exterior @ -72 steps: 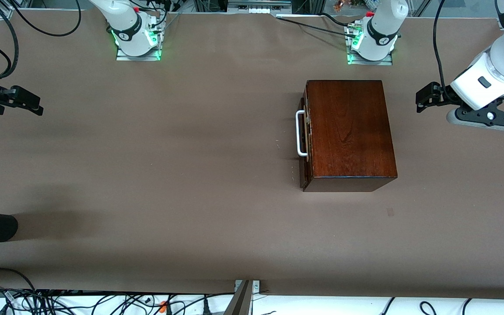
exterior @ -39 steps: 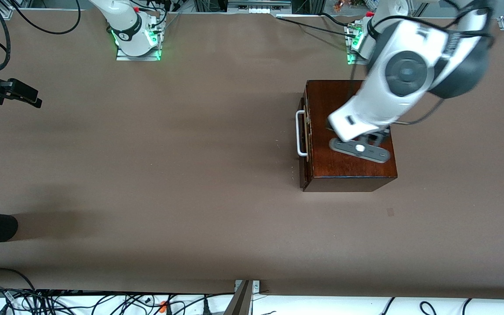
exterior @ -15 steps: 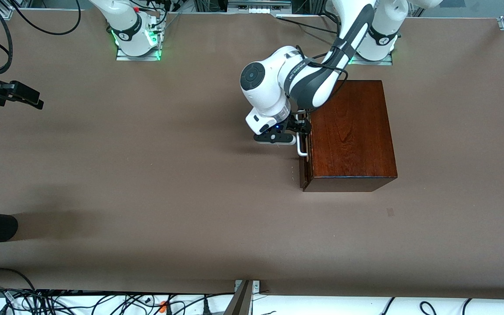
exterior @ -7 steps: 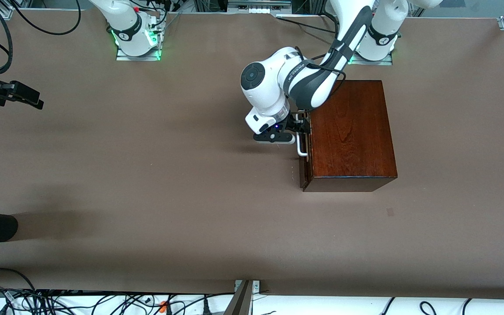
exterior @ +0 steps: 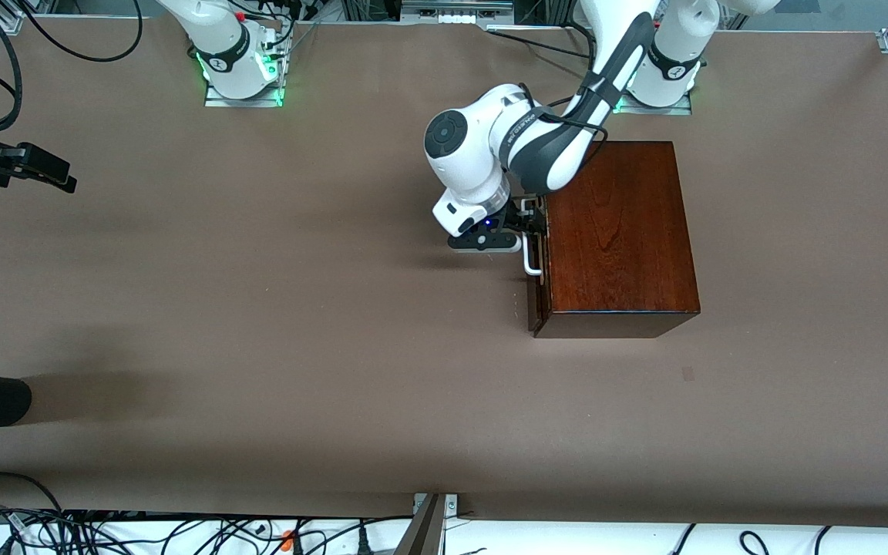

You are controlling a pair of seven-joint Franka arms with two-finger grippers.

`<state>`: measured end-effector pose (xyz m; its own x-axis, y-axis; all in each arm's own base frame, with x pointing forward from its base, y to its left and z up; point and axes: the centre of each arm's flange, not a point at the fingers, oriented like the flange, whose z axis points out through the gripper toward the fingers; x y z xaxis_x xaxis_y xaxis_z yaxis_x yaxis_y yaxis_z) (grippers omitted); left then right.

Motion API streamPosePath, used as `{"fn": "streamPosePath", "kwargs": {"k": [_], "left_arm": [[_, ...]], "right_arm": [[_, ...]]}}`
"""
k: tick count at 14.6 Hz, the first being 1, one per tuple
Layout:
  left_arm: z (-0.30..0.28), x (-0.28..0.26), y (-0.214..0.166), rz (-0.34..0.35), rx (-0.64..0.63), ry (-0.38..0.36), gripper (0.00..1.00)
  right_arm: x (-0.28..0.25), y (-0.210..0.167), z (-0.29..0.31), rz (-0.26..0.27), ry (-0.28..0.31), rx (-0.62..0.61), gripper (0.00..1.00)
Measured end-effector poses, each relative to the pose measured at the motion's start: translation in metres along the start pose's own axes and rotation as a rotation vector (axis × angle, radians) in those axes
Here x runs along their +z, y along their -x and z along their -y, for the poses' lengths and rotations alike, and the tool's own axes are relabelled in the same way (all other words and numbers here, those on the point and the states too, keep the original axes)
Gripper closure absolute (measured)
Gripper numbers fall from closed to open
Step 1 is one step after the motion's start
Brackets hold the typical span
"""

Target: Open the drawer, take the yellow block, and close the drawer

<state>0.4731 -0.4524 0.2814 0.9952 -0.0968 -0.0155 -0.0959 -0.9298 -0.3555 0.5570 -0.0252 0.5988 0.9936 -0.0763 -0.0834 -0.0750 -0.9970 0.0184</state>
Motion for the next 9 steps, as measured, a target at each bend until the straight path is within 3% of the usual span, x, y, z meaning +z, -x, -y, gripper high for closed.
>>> {"fn": "streamPosePath", "kwargs": {"k": [5,9], "left_arm": [[-0.014,0.002,0.013,-0.014,-0.025,-0.014,0.00],[-0.022,-0.002,0.014,-0.041,-0.044,0.018,0.00]], "right_arm": [[0.000,0.000,0.000,0.000,0.000,0.000,0.00],[0.000,0.000,0.000,0.000,0.000,0.000,0.00]]}}
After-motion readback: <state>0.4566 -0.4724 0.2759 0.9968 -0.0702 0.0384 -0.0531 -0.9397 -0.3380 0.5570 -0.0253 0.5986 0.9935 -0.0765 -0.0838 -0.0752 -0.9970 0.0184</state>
